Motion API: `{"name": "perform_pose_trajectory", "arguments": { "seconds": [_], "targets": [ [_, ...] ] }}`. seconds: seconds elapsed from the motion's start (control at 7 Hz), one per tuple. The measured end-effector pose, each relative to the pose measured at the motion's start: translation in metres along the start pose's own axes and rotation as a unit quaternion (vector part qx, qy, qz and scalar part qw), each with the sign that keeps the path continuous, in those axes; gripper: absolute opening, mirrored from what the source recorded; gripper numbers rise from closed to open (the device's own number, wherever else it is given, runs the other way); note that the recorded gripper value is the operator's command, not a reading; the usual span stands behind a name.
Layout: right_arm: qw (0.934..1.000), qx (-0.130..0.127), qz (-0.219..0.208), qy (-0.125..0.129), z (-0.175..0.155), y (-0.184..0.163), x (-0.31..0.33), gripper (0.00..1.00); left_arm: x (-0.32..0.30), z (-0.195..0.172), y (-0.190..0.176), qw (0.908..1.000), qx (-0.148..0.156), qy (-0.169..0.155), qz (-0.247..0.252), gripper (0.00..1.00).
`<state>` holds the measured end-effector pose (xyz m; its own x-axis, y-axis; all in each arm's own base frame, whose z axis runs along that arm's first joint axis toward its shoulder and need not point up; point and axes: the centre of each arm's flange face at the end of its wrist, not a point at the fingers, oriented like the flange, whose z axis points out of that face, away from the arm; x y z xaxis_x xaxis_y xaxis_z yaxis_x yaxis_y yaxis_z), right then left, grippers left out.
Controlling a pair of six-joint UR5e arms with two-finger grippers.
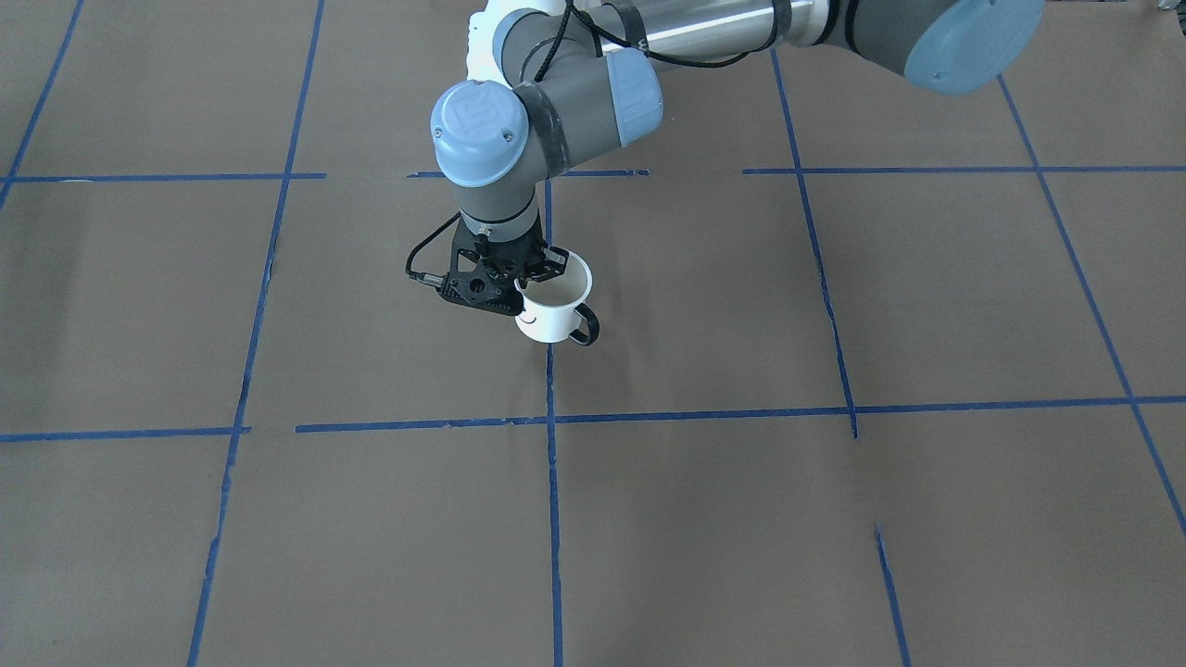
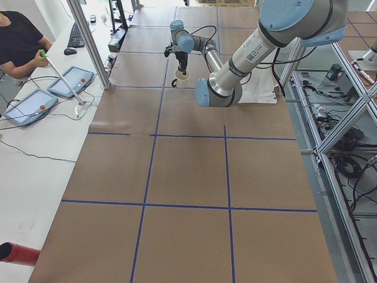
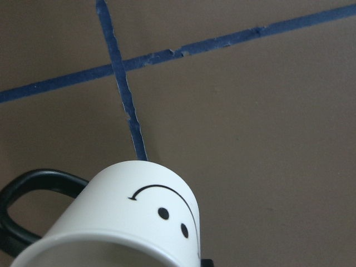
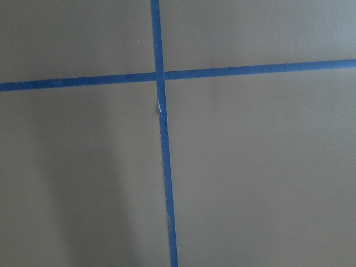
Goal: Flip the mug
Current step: 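Rotate the mug upright with the left gripper and set it down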
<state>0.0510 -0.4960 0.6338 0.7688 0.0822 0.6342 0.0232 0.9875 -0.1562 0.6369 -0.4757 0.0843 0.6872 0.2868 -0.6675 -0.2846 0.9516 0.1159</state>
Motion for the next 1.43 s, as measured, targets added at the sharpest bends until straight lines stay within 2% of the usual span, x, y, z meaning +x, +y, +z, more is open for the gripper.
{"name": "perform_pose_trajectory", "arguments": {
  "seconds": [0.71,0.86,1.0,1.43],
  "targets": [
    [1.0000,0.000,0.000,0.000,0.000,0.000,0.000,1.00,0.009,0.018,-0.001,0.9985,-0.001,-0.053,0.018,0.00],
    [1.0000,0.000,0.000,0.000,0.000,0.000,0.000,1.00,0.009,0.019,0.001,0.9982,-0.002,-0.055,0.024,0.04],
    [1.0000,0.000,0.000,0.000,0.000,0.000,0.000,1.00,0.010,0.021,0.003,0.9981,-0.003,-0.055,0.027,0.99],
    [1.0000,0.000,0.000,0.000,0.000,0.000,0.000,1.00,0.013,0.021,0.008,0.9981,-0.002,-0.053,0.033,1.00]
  ]
}}
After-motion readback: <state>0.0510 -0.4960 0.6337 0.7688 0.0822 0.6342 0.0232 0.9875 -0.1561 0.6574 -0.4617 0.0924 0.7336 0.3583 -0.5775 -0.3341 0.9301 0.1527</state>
